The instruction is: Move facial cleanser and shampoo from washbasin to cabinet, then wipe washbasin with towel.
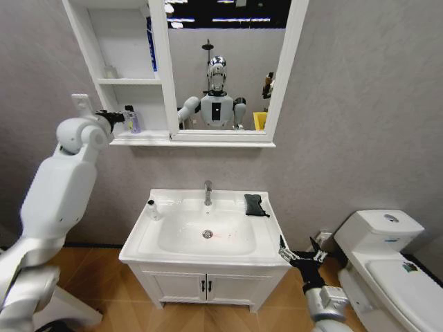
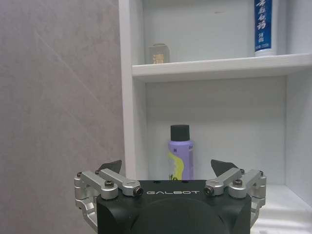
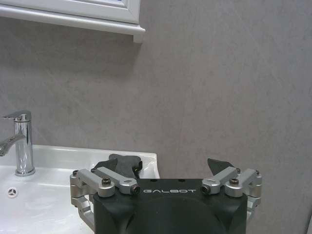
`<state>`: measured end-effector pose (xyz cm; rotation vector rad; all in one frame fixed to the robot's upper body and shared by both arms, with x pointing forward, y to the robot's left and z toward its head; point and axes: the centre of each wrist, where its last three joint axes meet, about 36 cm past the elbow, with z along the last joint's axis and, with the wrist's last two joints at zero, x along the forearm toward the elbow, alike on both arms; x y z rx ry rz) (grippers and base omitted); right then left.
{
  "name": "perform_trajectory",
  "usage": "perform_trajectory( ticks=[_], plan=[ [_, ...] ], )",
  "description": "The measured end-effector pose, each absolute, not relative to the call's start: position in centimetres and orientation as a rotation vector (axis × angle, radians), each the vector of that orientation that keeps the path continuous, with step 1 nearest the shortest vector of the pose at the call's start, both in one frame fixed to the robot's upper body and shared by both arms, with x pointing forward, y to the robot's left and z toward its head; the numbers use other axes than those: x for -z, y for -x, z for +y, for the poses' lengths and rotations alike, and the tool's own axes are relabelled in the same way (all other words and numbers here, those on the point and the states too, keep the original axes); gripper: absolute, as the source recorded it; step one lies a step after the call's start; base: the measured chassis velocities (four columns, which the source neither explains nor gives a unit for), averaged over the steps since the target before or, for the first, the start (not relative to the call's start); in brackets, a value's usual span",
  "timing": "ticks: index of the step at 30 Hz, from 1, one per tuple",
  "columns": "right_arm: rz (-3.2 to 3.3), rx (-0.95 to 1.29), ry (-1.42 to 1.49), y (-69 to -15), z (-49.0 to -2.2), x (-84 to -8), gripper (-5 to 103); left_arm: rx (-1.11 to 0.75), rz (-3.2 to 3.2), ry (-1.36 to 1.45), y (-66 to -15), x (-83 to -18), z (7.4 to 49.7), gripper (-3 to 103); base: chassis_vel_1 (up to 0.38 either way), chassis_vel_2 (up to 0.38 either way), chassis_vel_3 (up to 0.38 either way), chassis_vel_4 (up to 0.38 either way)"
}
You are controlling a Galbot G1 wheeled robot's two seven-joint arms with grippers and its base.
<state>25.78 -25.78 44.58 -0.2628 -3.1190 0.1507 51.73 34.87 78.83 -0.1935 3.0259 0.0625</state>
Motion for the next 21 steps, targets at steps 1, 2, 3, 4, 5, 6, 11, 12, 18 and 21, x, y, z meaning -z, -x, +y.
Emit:
perform_trajectory(
  ticks=[1, 2, 3, 4, 5, 6, 11, 12, 18, 21],
  plan=[
    [-3.118, -0.151, 0.263, -25.8, -25.8, -44.5, 100, -0.09, 3.031, 0.189, -49.7, -77.6, 34.4, 100, 0.0, 0.0, 0.0, 0.0],
    [-3.118, -0.151, 0.263, -25.8, -25.8, -44.5, 100, -0.09, 3.031, 0.189, -49.7, -77.6, 34.4, 100, 0.0, 0.0, 0.0, 0.0],
    [-3.118, -0.151, 0.263, -25.8, -25.8, -44.5, 100, -0.09, 3.031, 0.189, -49.7, -77.6, 34.4, 100, 0.0, 0.0, 0.0, 0.0],
    [-3.119, -0.151, 0.263, -25.8, -25.8, -44.5, 100, -0.122, 3.052, 0.18, -48.0, -75.5, 34.2, 100, 0.0, 0.0, 0.0, 0.0],
    [-3.122, -0.146, 0.249, -25.9, -25.5, -44.5, 100, -0.173, 3.086, 0.178, -46.8, -69.0, 34.5, 100, 0.0, 0.0, 0.0, 0.0],
    [-3.122, -0.145, 0.245, -25.9, -25.4, -44.5, 100, -0.178, 3.086, 0.169, -46.9, -66.6, 34.5, 100, 0.0, 0.0, 0.0, 0.0],
    [-3.125, -0.154, 0.237, -25.7, -25.3, -44.8, 100, -0.134, 3.109, 0.145, -47.6, -54.9, 33.8, 100, 0.0, 0.0, 0.0, 0.0],
    [-3.128, -0.156, 0.239, -25.7, -25.3, -44.9, 100, -0.153, 3.138, 0.156, -47.8, -51.7, 33.8, 100, 0.0, 0.0, 0.0, 0.0],
    [-3.139, -0.161, 0.242, -25.6, -25.3, -45.5, 100, -0.161, 3.267, 0.196, -48.1, -42.5, 33.3, 100, 0.0, 0.0, 0.0, 0.0],
    [-3.141, -0.159, 0.245, -25.6, -25.3, -45.6, 100, -0.157, 3.294, 0.191, -48.4, -40.3, 32.8, 100, 0.0, 0.0, 0.0, 0.0]
  ],
)
